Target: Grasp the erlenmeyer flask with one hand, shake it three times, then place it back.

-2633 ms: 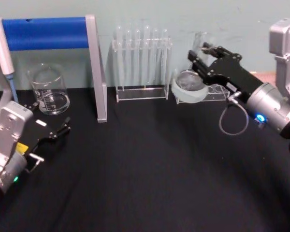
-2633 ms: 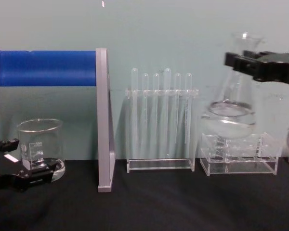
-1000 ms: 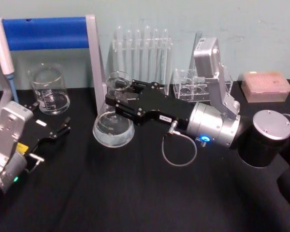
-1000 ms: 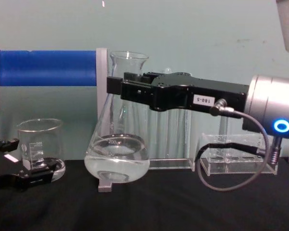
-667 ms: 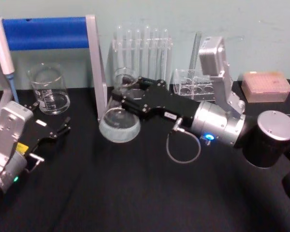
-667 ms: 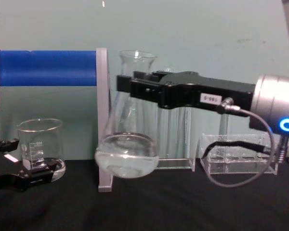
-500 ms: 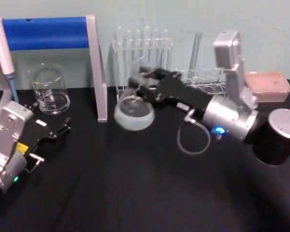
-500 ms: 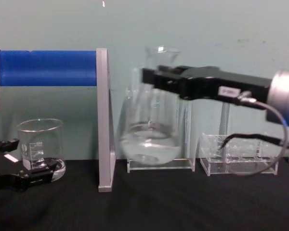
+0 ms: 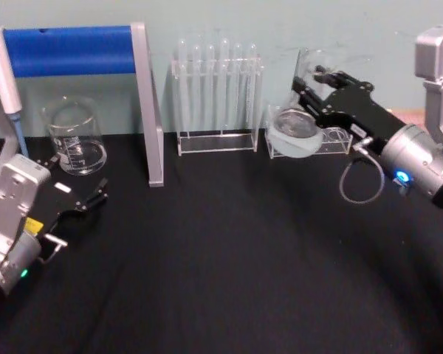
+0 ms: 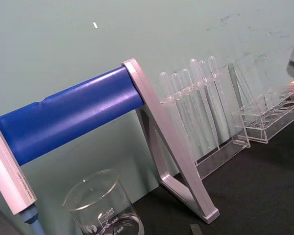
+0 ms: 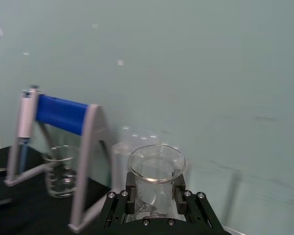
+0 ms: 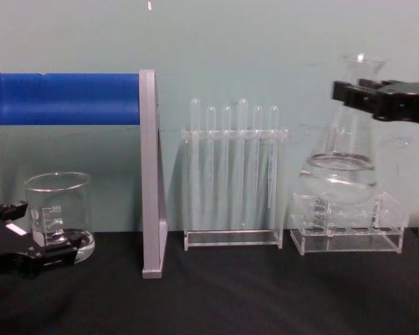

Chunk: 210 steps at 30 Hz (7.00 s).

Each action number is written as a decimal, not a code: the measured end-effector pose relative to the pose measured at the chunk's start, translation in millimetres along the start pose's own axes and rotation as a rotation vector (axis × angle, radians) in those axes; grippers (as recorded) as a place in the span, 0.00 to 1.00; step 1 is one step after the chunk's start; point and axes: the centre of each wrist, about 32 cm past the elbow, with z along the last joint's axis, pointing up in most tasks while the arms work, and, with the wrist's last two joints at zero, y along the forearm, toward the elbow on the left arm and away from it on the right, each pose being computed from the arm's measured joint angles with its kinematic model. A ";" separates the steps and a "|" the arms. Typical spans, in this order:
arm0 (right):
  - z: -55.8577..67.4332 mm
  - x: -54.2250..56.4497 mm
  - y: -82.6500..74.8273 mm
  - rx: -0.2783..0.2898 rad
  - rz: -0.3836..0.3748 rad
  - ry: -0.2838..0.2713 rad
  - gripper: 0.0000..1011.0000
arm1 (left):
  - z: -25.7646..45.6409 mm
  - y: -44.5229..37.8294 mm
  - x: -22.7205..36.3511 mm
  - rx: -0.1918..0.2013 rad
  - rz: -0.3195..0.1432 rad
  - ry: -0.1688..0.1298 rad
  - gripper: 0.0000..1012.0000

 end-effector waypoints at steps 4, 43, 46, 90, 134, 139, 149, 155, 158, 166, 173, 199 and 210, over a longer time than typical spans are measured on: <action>0.4 5.8 -7.2 -0.007 -0.055 -0.004 0.44 | 0.0 0.0 0.0 0.000 0.000 0.000 0.99; -7.1 -62.6 46.3 -0.035 0.499 0.058 0.44 | 0.0 0.0 0.0 0.000 0.000 0.000 0.99; -6.7 -65.8 48.4 -0.032 0.524 0.059 0.44 | 0.0 0.0 0.0 0.000 0.000 0.000 0.99; -13.7 -39.1 26.9 -0.059 0.392 0.040 0.44 | 0.0 0.0 0.0 0.000 0.000 0.000 0.99; -56.1 -25.0 23.5 -0.148 0.477 0.007 0.44 | 0.0 0.0 0.0 0.000 0.000 0.000 0.99; -59.5 -24.8 23.4 -0.151 0.488 0.007 0.44 | 0.0 0.0 0.0 0.000 0.000 0.000 0.99; -69.1 -25.3 23.2 -0.162 0.506 0.016 0.44 | 0.0 0.0 0.0 0.000 0.000 0.000 0.99; -73.2 -26.2 23.6 -0.167 0.510 0.019 0.44 | 0.0 0.0 0.0 0.000 0.000 0.000 0.99; -74.7 -26.2 23.7 -0.170 0.512 0.019 0.44 | 0.0 0.0 0.0 0.000 0.000 0.000 0.99; -77.8 -26.7 24.2 -0.179 0.518 0.021 0.44 | 0.0 0.0 0.0 0.000 0.000 0.000 0.99; -80.0 -27.1 24.8 -0.185 0.523 0.020 0.44 | 0.0 0.0 0.0 0.000 0.000 0.000 0.99; -85.1 -27.4 24.3 -0.211 0.519 0.033 0.44 | 0.0 0.0 0.0 0.000 0.000 0.000 0.99; -84.7 -27.1 24.9 -0.218 0.515 0.037 0.44 | 0.0 0.0 0.0 0.000 0.000 0.000 0.99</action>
